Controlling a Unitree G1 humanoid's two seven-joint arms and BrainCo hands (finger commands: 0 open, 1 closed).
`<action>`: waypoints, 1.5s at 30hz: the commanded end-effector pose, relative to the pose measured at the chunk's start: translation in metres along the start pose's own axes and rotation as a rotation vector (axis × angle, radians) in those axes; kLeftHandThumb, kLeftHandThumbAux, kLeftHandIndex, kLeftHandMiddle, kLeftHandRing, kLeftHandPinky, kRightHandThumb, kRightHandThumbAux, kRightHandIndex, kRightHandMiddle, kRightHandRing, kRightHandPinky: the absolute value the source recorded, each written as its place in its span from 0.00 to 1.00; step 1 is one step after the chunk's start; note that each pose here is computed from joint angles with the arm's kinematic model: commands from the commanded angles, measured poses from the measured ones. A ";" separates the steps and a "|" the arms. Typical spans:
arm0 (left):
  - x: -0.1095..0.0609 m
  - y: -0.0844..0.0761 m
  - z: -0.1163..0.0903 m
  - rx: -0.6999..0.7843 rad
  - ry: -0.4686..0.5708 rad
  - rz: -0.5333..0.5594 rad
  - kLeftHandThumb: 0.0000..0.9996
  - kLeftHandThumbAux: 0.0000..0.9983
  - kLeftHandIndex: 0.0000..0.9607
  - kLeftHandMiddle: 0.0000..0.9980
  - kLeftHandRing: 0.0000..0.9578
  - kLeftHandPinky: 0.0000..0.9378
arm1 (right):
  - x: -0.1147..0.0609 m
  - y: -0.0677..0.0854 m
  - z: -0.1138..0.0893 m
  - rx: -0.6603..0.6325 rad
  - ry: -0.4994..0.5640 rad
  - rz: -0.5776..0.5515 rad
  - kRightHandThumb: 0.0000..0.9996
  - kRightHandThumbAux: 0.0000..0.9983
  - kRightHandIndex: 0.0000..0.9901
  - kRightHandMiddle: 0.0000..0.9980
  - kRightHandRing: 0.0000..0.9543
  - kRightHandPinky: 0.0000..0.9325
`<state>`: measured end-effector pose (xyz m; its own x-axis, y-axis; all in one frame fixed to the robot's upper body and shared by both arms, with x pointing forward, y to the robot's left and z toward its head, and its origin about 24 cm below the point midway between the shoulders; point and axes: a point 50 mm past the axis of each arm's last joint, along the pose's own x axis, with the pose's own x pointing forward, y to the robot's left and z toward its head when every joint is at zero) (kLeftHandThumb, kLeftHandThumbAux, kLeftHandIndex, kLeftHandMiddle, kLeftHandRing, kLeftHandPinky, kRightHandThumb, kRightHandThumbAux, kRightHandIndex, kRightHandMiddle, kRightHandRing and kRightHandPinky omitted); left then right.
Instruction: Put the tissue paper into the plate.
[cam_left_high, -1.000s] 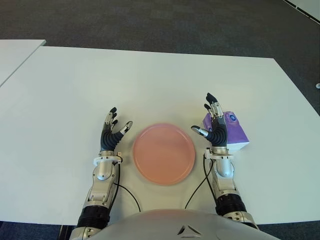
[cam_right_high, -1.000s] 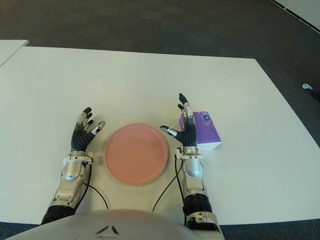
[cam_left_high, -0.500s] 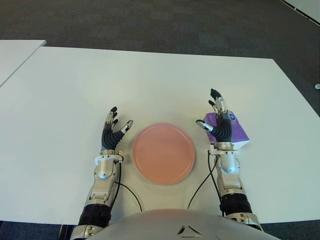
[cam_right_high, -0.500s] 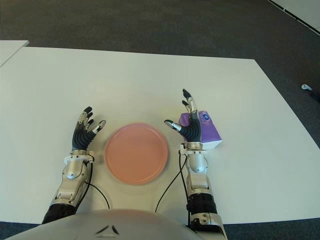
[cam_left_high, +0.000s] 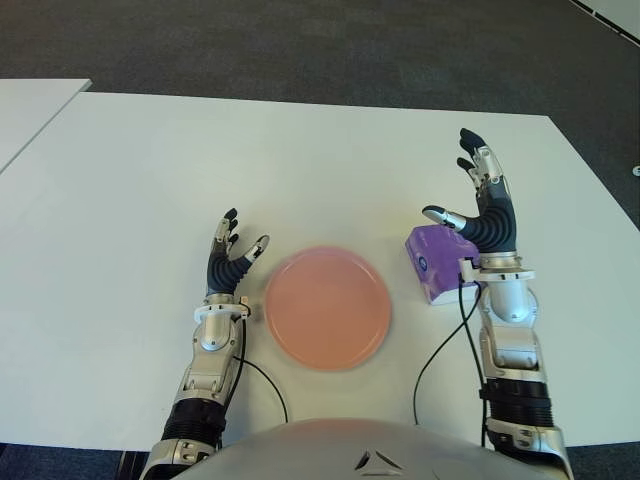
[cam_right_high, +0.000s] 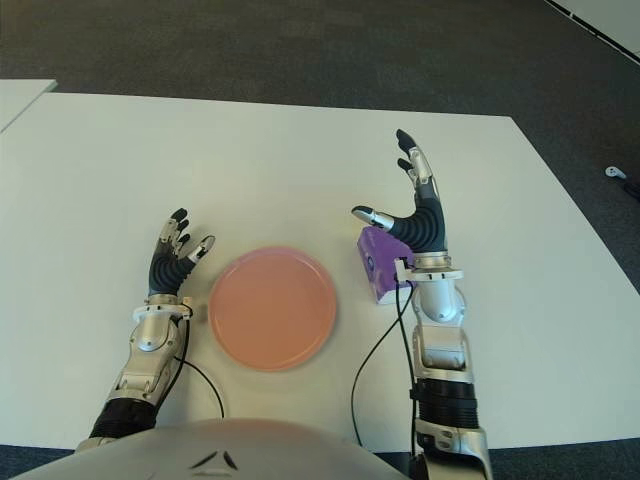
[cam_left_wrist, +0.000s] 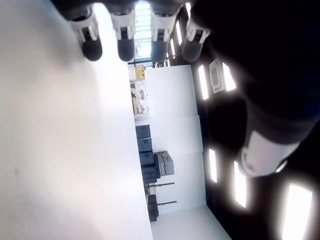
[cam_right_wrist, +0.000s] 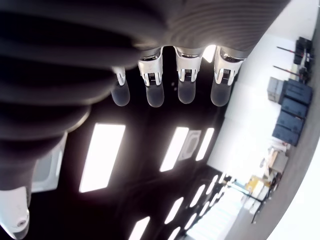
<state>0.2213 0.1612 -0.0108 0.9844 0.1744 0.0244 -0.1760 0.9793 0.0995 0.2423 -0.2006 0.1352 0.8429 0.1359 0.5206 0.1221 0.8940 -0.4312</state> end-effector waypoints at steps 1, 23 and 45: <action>-0.009 -0.001 -0.017 0.016 0.096 0.005 0.00 0.62 0.00 0.00 0.00 0.00 | 0.001 -0.014 -0.004 -0.165 0.033 0.123 0.10 0.54 0.00 0.00 0.00 0.00; -0.008 0.000 -0.017 0.015 0.085 0.007 0.00 0.63 0.00 0.00 0.00 0.00 | 0.026 -0.078 0.035 -0.624 0.125 0.470 0.19 0.33 0.00 0.00 0.00 0.00; -0.005 0.000 -0.017 0.008 0.099 -0.008 0.00 0.62 0.00 0.00 0.00 0.00 | 0.012 -0.053 0.023 -0.928 0.228 0.744 0.13 0.46 0.00 0.00 0.00 0.00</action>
<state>0.2262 0.1602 -0.0111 0.9843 0.1750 0.0243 -0.1765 0.9797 0.0953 0.2346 -0.2379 0.1880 0.9397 0.3158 -0.1314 -0.1475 0.0275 -0.9887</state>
